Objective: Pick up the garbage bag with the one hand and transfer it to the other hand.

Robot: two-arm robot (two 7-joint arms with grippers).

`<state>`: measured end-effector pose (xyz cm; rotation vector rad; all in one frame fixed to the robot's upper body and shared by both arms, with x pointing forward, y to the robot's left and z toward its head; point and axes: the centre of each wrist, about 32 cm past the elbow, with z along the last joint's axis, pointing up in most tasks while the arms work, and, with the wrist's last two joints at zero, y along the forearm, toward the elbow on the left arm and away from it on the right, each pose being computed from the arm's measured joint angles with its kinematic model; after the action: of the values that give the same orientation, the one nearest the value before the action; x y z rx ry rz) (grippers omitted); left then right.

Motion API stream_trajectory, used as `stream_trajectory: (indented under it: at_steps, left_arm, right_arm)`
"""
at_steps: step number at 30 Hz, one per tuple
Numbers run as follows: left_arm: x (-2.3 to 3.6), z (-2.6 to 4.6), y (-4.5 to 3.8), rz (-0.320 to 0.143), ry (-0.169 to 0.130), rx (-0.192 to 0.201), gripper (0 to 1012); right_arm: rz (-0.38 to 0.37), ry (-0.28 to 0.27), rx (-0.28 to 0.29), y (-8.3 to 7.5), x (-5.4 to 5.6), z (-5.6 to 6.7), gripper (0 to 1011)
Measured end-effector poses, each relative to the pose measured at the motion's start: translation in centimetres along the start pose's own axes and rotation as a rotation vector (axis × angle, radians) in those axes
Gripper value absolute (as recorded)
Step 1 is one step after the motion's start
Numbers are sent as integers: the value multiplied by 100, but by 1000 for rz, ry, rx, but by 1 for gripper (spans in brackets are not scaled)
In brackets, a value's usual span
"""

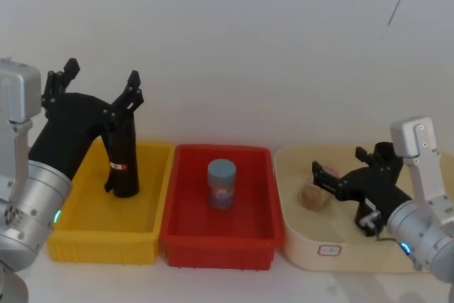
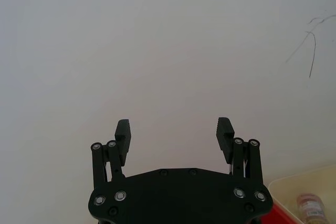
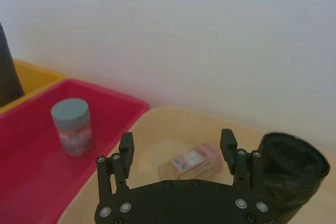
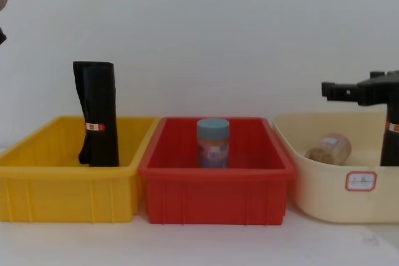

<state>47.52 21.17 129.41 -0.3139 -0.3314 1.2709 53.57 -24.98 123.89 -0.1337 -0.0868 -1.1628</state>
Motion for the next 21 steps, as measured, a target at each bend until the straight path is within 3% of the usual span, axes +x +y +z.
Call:
stream_trajectory:
  at_steps: [9, 21]
  left_arm:
    - [0, 0, 0, 0, 0, 0, 1001]
    - [0, 0, 0, 0, 0, 0, 1001]
  right_arm:
    - [19, -3, 64, -48, -81, 163, 1000]
    - [36, 0, 103, -85, -153, 266, 1000]
